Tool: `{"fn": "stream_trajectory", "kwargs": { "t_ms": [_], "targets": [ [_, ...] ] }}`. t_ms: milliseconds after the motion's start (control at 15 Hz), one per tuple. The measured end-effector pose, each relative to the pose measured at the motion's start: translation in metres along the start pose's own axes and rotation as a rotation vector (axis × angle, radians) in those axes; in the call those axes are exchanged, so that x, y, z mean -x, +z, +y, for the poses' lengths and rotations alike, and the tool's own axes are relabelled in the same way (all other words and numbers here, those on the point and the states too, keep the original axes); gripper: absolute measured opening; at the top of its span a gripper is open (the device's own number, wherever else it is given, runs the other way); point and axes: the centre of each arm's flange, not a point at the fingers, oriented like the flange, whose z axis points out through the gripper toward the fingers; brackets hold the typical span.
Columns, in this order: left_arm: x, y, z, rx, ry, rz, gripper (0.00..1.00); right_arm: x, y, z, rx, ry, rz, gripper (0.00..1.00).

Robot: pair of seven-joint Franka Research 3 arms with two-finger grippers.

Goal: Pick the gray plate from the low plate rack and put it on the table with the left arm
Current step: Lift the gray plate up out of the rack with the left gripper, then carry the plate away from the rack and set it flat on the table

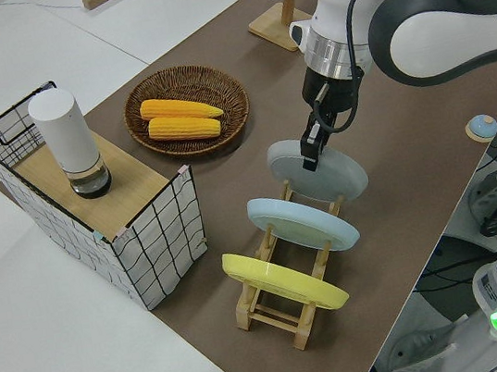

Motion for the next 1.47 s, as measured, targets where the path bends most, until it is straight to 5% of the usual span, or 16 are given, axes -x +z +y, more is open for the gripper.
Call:
{"fn": "stream_trajectory", "kwargs": {
  "t_ms": [333, 667, 1467],
  "targets": [
    [-0.002, -0.064, 0.007, -0.028, 0.013, -0.021, 0.13, 0.0, 0.0, 0.0, 0.0, 0.0, 0.0, 0.99],
    [-0.004, -0.071, 0.018, -0.013, 0.029, -0.016, 0.13, 0.0, 0.0, 0.0, 0.0, 0.0, 0.0, 0.99],
    [-0.008, -0.068, 0.116, 0.324, 0.15, -0.051, 0.13, 0.0, 0.0, 0.0, 0.0, 0.0, 0.0, 0.99]
  ]
}}
